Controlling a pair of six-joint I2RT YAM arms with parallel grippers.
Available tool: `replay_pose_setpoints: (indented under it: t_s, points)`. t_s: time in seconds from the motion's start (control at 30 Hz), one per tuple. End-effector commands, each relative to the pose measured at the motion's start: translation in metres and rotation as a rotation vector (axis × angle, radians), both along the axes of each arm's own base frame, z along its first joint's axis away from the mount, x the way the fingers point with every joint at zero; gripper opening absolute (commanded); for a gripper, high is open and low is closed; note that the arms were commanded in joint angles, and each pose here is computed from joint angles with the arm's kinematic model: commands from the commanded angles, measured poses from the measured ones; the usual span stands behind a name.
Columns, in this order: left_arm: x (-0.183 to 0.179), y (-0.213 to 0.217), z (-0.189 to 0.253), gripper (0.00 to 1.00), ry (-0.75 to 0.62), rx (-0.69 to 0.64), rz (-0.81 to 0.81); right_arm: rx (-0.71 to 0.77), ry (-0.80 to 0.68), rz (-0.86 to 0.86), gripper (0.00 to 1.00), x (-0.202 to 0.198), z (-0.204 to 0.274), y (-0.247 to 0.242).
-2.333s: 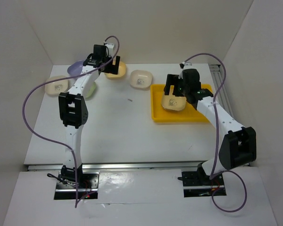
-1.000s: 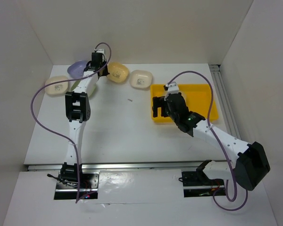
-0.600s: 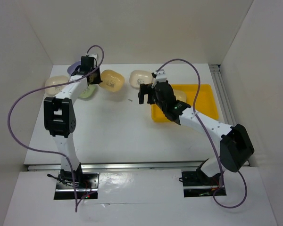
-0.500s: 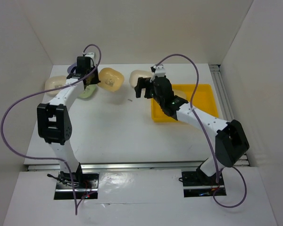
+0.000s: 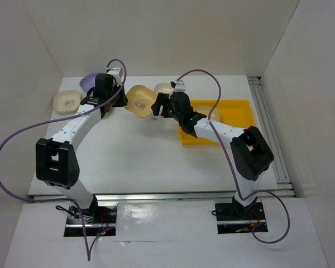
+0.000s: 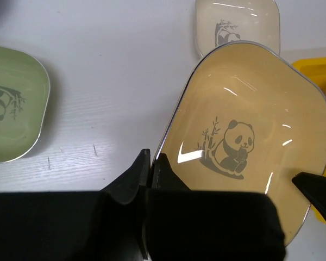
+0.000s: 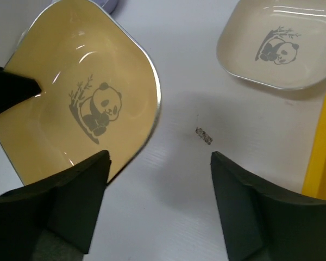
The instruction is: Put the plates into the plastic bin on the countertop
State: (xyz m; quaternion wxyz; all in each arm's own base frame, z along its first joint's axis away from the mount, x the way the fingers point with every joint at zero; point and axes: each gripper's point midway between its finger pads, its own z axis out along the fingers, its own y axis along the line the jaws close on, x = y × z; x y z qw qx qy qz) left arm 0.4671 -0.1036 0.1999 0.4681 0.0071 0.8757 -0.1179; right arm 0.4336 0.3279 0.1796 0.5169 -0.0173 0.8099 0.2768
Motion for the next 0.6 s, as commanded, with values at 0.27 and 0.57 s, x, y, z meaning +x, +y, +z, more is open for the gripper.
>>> replay_pose_setpoints:
  t_s: [0.27, 0.57]
  points:
    - [-0.022, -0.044, 0.040, 0.00, -0.052, -0.170, -0.160, 0.102, 0.008, 0.035, 0.23, 0.009, 0.013, 0.027]
    - [-0.033, -0.067, 0.061, 0.08, -0.103, -0.201, -0.261, 0.058, 0.078, -0.037, 0.00, 0.016, 0.007, 0.009]
